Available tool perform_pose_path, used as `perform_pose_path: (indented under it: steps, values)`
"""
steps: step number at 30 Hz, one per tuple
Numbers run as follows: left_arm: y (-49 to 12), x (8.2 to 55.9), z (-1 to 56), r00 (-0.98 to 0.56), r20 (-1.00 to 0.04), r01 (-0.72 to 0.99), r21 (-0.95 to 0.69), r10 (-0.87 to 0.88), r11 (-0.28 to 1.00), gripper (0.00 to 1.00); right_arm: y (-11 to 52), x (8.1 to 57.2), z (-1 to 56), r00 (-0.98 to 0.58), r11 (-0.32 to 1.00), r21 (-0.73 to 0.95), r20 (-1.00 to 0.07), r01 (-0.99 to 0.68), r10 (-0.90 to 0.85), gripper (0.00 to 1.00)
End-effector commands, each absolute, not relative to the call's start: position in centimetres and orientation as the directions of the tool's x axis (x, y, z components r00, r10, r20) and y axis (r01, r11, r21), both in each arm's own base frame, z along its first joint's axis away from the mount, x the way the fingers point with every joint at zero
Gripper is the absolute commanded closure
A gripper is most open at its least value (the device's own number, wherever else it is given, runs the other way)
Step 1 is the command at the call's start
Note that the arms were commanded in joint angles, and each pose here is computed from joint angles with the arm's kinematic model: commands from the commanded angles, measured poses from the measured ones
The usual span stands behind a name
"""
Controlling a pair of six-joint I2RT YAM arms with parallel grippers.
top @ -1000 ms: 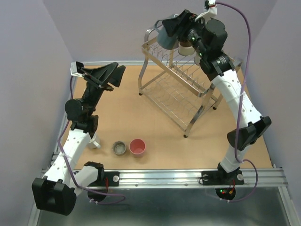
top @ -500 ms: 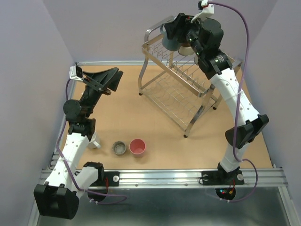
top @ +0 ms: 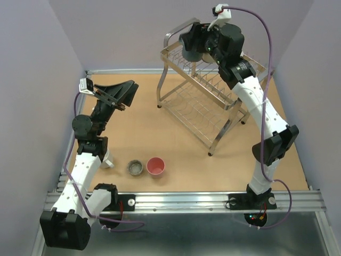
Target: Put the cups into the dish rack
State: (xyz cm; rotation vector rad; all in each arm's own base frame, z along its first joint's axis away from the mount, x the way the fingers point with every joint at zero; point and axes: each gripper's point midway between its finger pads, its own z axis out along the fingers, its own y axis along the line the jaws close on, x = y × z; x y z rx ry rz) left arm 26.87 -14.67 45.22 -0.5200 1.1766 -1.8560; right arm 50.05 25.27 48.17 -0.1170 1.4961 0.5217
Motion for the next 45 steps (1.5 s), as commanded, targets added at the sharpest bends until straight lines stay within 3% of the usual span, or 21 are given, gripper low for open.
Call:
perform_pose_path:
  steps: [1, 9, 11, 14, 15, 16, 23, 26, 45]
  values:
    - [-14.5, 25.4, 46.4, -0.535, -0.155, 0.513, -0.841, -0.831, -0.174, 0.48, 23.9, 48.1, 53.5, 0.150, 0.888, 0.194, -0.949, -0.417, 0.278, 1.00]
    - [-14.4, 25.6, 46.0, -0.530, -0.158, 0.509, -0.845, -0.833, -0.163, 0.50, 23.2, 48.1, 50.7, 0.121, 0.916, 0.143, -0.972, -0.375, 0.202, 0.99]
    - [-14.4, 25.7, 45.9, -0.528, -0.159, 0.509, -0.846, -0.834, -0.161, 0.50, 23.0, 47.9, 50.4, 0.116, 0.919, 0.139, -0.974, -0.370, 0.194, 0.95]
    - [-14.3, 25.7, 45.9, -0.527, -0.162, 0.510, -0.845, -0.834, -0.158, 0.50, 23.0, 47.9, 48.9, 0.089, 0.920, 0.137, -0.979, -0.367, 0.182, 0.70]
    - [-14.3, 25.8, 45.8, -0.527, -0.160, 0.508, -0.847, -0.834, -0.158, 0.51, 23.1, 47.8, 48.8, 0.084, 0.918, 0.139, -0.980, -0.371, 0.182, 0.53]
    - [-14.4, 25.8, 45.8, -0.527, -0.162, 0.508, -0.847, -0.835, -0.157, 0.51, 23.1, 47.8, 48.5, 0.079, 0.918, 0.140, -0.980, -0.372, 0.181, 0.45]
    - [-14.3, 25.8, 45.8, -0.525, -0.166, 0.510, -0.846, -0.835, -0.152, 0.52, 22.9, 47.4, 48.6, 0.077, 0.916, 0.148, -0.979, -0.373, 0.189, 0.21]
    - [-14.3, 25.9, 45.9, -0.524, -0.165, 0.511, -0.846, -0.836, -0.153, 0.52, 23.0, 47.2, 49.2, 0.086, 0.912, 0.149, -0.977, -0.382, 0.196, 0.00]
    - [-14.2, 26.1, 45.7, -0.508, -0.208, 0.505, -0.858, -0.836, -0.093, 0.52, 23.0, 44.4, 55.1, 0.165, 0.867, 0.182, -0.944, -0.463, 0.286, 0.00]
